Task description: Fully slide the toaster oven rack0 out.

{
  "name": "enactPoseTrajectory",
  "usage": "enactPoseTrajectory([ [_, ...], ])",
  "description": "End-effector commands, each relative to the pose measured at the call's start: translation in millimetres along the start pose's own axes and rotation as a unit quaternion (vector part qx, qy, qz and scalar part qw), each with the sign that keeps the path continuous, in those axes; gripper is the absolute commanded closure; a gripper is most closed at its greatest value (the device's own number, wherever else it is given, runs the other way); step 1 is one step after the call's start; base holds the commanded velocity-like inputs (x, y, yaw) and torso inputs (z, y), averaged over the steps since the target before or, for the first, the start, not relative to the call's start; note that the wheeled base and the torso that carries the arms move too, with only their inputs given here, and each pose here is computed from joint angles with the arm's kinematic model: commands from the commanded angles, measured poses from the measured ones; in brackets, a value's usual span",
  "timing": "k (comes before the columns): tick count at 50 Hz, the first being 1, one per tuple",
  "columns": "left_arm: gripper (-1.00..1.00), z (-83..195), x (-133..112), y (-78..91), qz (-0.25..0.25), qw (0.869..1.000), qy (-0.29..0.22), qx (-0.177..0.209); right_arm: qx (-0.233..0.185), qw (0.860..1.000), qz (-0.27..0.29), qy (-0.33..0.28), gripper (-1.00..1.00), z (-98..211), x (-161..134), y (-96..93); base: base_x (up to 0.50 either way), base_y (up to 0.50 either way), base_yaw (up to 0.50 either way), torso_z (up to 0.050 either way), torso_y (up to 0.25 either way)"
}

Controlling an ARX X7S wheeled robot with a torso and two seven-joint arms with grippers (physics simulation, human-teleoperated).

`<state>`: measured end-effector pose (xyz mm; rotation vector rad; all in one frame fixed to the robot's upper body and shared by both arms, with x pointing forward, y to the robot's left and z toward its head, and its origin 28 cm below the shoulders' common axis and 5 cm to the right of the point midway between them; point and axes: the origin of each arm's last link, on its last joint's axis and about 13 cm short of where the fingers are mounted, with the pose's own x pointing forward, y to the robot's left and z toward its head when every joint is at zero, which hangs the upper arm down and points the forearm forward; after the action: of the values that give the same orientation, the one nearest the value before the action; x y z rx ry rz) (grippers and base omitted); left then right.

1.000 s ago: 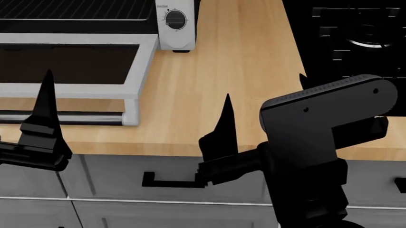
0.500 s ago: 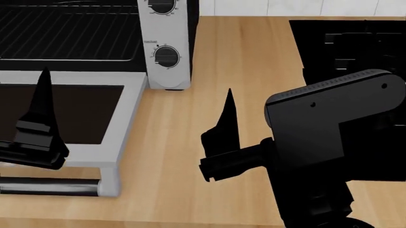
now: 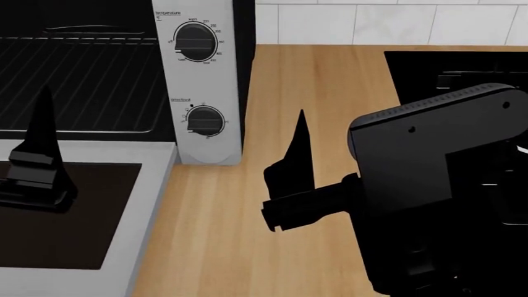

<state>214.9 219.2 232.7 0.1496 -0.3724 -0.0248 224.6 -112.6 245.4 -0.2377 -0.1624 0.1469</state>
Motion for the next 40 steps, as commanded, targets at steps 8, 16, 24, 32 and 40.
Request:
enactPoseTrajectory([
  [8, -1.00, -3, 1, 2.7, 0.008, 1.000, 0.010, 0.002, -0.001, 1.000, 0.002, -0.001, -1.00, 1, 2, 0.1, 0.00, 0.00, 0.00, 0.000, 0.000],
  [16, -1.00, -1, 5, 2.0, 0.002, 0.999, 0.021, 0.041, -0.002, 1.000, 0.004, 0.001, -1.00, 1, 2, 1.0, 0.00, 0.00, 0.00, 0.000, 0.000],
  [24, -1.00, 8, 19, 2.2, -0.017, 0.988, 0.055, 0.146, 0.000, 1.000, -0.002, 0.001, -1.00, 1, 1, -2.1, 0.00, 0.00, 0.00, 0.000, 0.000],
  [32, -1.00, 24, 29, 4.8, -0.030, 0.972, 0.064, 0.223, 0.006, 1.000, -0.004, 0.007, -1.00, 0, 3, -3.7, 0.00, 0.00, 0.00, 0.000, 0.000],
  [40, -1.00, 29, 40, 1.9, -0.061, 0.954, 0.069, 0.286, 0.007, 1.000, -0.011, 0.008, -1.00, 0, 3, -5.5, 0.00, 0.00, 0.00, 0.000, 0.000],
])
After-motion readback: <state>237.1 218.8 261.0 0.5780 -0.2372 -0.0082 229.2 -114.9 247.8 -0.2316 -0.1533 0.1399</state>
